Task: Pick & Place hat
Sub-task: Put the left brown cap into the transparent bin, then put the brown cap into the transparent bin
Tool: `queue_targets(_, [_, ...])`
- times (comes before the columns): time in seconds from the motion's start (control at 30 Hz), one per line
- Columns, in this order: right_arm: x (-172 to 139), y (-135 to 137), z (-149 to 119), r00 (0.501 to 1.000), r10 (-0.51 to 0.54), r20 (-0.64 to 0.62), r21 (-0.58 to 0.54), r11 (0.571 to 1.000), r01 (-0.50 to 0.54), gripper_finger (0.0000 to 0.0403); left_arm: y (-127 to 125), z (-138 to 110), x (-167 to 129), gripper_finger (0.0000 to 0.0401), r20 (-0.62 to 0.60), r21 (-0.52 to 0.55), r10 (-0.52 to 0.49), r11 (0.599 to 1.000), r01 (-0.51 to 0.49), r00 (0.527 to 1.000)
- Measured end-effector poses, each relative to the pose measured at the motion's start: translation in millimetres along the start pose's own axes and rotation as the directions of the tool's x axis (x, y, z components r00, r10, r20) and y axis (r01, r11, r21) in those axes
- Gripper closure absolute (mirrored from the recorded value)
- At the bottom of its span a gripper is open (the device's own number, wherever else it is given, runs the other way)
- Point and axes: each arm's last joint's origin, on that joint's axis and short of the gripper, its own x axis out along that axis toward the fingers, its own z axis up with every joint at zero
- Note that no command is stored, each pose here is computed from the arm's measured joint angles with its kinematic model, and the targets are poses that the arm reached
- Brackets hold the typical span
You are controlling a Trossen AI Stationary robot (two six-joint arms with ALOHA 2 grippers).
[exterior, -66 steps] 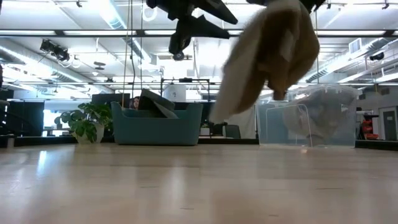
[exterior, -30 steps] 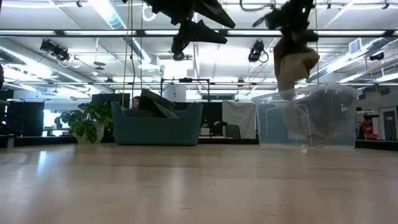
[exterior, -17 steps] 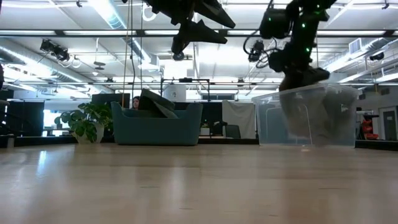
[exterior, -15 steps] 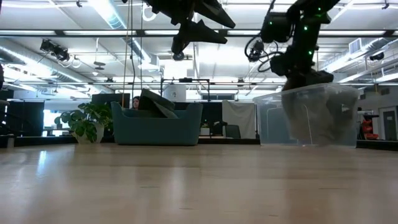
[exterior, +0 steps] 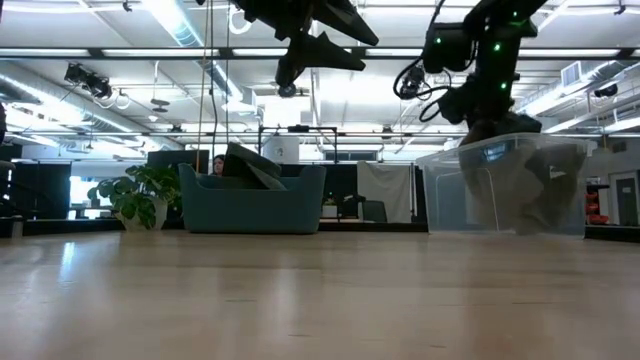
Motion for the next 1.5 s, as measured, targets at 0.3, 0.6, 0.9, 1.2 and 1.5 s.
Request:
queue_targets(0.3, [-52, -15, -9, 0.998, 0.028, 0.056, 0.127, 0.991, -0.035, 0.0218, -1, 2, -3, 0.0234, 0.006, -0.008, -0.005, 1.000, 0.005, 1.000])
queue_targets(0.6, [-136, -35, -30, 0.923, 0.048, 0.381, 0.263, 0.952, -0.158, 0.0211, -2, 4, -6, 0.0234, 0.018, -0.017, -0.011, 1.000, 0.012, 1.000])
queue_targets(0.9, [-179, -5, -33, 0.803, 0.291, 0.519, 0.101, 0.913, -0.396, 0.0211, 0, 8, -10, 0.0234, 0.032, -0.041, -0.011, 0.999, 0.013, 0.999])
queue_targets(1.2, [-211, 42, -21, 0.602, 0.612, 0.513, -0.001, 0.702, -0.712, 0.0211, 0, 8, -10, 0.0234, 0.032, -0.041, -0.009, 0.999, 0.010, 0.999])
queue_targets(1.5, [-236, 104, 3, 0.529, 0.785, 0.322, -0.041, 0.570, -0.821, 0.0187, 1, 8, -10, 0.0234, 0.032, -0.042, -0.008, 0.999, 0.009, 0.999])
